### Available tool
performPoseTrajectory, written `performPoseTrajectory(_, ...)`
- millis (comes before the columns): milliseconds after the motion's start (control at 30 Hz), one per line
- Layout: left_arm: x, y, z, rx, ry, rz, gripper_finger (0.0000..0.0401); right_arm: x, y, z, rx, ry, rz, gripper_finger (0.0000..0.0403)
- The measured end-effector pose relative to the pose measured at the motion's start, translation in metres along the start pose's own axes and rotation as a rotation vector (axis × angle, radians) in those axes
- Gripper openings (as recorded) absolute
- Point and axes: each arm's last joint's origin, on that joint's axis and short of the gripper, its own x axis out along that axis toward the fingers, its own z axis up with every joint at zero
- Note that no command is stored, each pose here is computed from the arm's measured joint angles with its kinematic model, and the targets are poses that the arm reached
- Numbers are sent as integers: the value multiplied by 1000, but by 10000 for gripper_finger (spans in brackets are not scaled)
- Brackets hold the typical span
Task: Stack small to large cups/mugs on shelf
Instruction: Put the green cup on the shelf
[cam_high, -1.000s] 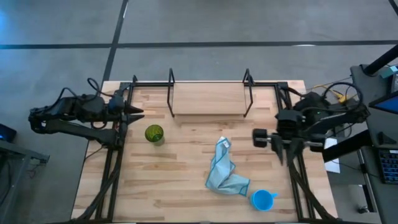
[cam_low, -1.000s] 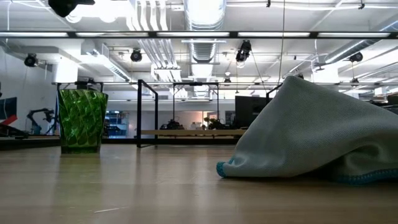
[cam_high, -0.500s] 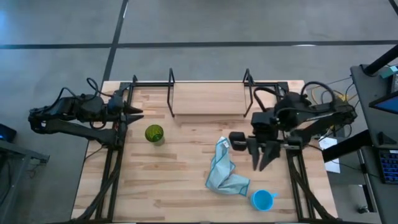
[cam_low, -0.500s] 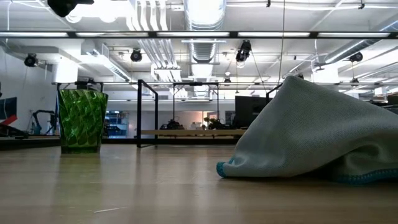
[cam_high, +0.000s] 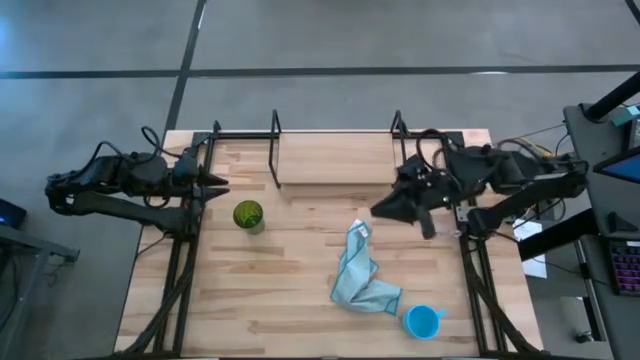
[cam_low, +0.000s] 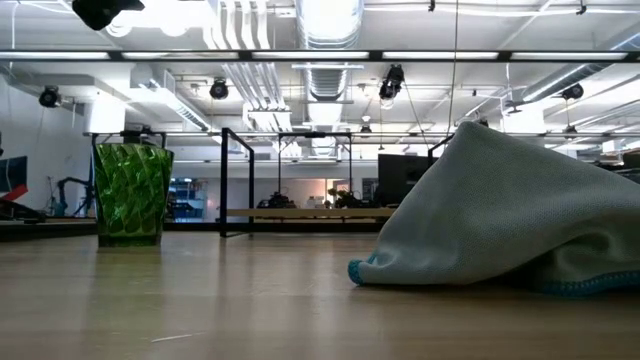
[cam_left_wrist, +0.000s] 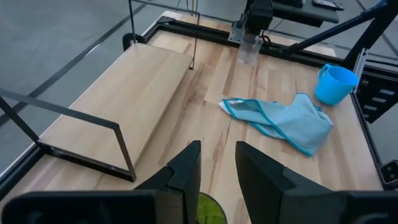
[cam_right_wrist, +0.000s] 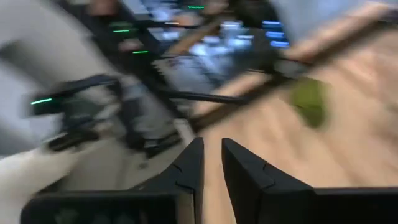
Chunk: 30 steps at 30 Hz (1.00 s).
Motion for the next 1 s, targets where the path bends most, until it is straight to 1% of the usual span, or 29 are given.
performPoseTrajectory(67, 0, 0, 0, 0, -2, -1, 86, -4, -6, -4, 33, 6, -114, 52)
performPoseTrajectory(133, -1, 0, 0, -1, -4, -1, 86, -5, -11, -7, 65, 11, -180, 52)
performPoseTrajectory(200, -1, 0, 0, -1, -5, -2, 86, -3, -13, -9, 57, 21, -218, 52)
performPoseTrajectory(300, -1, 0, 0, -1, -6, -2, 86, 2, -14, -10, -11, 32, -238, 52)
performPoseTrajectory(400, -1, 0, 0, -1, -5, -2, 86, 10, -16, -12, -22, 50, -251, 52)
performPoseTrajectory(467, 0, 0, 0, 0, -3, -2, 86, 18, -16, -12, -33, 33, -266, 52)
performPoseTrajectory(567, 0, 0, 0, -2, -1, -1, 86, 28, -20, -13, -96, 44, -291, 52)
performPoseTrajectory(667, 1, 0, 0, -50, 1, -1, 86, 35, -25, -19, -126, 109, -331, 52)
performPoseTrajectory(733, 1, 0, 0, -57, 3, -1, 86, 34, -29, -25, -132, 172, -373, 52)
performPoseTrajectory(833, 1, 0, 0, -48, 6, 0, 86, 26, -37, -33, -102, 269, -463, 52)
performPoseTrajectory(900, 2, 0, 0, -43, 10, 1, 86, 19, -42, -39, -71, 314, -549, 52)
performPoseTrajectory(1000, 6, -1, -3, 40, 63, 15, 86, 8, -50, -47, -37, 369, -708, 52)
